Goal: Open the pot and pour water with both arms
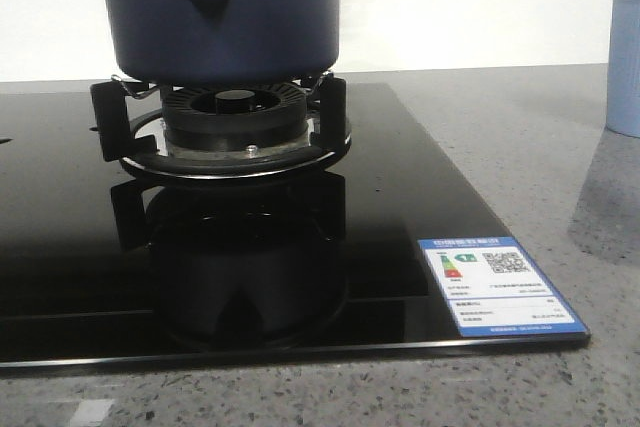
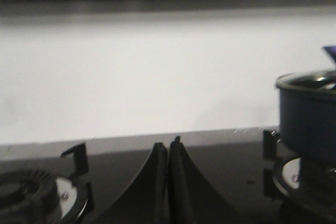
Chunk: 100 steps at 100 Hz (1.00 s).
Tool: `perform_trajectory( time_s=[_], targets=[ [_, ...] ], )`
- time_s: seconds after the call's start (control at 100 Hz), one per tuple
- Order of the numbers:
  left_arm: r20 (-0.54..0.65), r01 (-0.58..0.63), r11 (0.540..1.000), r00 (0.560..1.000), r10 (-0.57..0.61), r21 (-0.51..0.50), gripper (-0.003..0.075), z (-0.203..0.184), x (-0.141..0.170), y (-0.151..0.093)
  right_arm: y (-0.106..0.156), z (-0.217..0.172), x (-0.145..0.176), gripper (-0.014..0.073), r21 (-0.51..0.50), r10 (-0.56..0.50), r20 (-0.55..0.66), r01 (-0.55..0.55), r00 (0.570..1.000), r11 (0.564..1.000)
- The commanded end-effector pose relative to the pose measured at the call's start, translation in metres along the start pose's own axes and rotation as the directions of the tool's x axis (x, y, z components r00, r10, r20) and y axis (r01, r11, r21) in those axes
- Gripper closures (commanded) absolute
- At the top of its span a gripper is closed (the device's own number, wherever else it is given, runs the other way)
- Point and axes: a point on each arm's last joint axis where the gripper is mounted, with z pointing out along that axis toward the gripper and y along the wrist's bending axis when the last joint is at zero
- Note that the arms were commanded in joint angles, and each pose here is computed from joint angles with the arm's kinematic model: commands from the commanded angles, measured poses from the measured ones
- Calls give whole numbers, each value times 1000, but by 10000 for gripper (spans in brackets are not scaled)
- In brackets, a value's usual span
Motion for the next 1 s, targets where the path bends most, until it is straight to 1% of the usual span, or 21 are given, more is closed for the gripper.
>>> perform_trajectory(
  time_s=[0.0,0.13,0.16,0.18,0.32,0.39,0.99],
  targets=[
    [56,22,997,998,-18,-72,741,-2,3,4,-1,1,-9,655,3,18,26,-18,999,1000],
    [1,34,995,999,-34,-89,741,-1,26,5,-1,1,-9,655,3,18,26,-18,999,1000],
    [-44,32,995,998,-36,-91,741,-1,29,5,-1,1,-9,655,3,17,25,-17,1000,1000],
    [-53,26,996,998,-31,-91,741,-1,30,5,-1,1,-9,655,3,17,25,-17,1000,1000],
    [-60,13,996,998,-18,-90,741,-1,31,5,-1,1,-9,655,3,17,25,-17,1000,1000],
    [-69,37,995,997,-44,-92,741,-2,31,5,-1,1,-9,655,3,17,25,-17,1000,1000],
    [-67,37,995,997,-43,-92,741,-2,31,5,-1,1,-9,655,3,17,25,-17,1000,1000]
  ],
)
